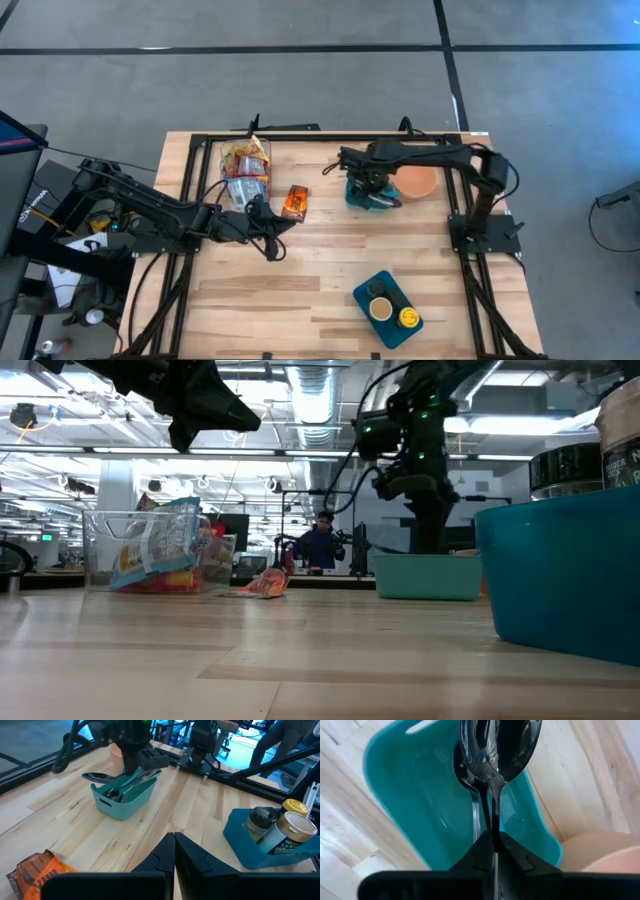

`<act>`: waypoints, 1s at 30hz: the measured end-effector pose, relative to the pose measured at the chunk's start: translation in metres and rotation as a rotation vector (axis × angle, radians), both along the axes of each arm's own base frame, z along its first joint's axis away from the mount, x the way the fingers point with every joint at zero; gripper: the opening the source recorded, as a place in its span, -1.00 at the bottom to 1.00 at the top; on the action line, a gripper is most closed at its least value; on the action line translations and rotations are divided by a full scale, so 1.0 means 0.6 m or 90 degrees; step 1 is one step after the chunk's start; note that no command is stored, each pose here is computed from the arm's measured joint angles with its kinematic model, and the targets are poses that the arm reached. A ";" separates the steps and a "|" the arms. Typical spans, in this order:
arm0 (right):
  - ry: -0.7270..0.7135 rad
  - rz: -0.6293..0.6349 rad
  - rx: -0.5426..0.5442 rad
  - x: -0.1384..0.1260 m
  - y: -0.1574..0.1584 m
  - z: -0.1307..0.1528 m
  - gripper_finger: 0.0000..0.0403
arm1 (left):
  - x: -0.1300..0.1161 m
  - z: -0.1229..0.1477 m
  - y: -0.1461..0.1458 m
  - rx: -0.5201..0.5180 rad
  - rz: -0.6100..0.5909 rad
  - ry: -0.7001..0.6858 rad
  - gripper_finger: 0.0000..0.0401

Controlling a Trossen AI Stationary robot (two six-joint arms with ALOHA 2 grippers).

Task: Pick & Place Food Item
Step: Put the black spoon into the green bin

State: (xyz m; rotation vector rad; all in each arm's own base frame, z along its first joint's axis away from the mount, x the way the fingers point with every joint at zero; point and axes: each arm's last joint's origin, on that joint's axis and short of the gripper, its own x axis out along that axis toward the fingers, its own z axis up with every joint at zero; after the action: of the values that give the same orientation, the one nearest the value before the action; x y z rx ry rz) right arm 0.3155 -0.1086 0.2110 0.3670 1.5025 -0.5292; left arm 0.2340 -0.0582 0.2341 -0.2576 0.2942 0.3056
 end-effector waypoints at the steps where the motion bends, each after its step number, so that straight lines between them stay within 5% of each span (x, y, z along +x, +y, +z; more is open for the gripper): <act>1: 0.010 0.002 0.004 0.004 -0.003 -0.003 -0.95 | 0.000 0.000 0.000 0.000 0.000 0.000 -1.00; 12: 0.118 0.031 0.052 0.042 -0.008 -0.033 -0.95 | 0.000 -0.001 0.000 0.001 -0.001 0.002 -1.00; 30: 0.121 0.031 0.068 0.033 -0.002 -0.002 -0.95 | 0.000 -0.001 0.000 0.001 -0.001 0.004 -1.00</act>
State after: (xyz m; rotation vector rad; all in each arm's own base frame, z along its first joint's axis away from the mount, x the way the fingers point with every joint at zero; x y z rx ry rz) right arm 0.3353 -0.1096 0.2100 0.3690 1.7239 -0.4559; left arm 0.2337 -0.0584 0.2335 -0.2544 0.3007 0.3053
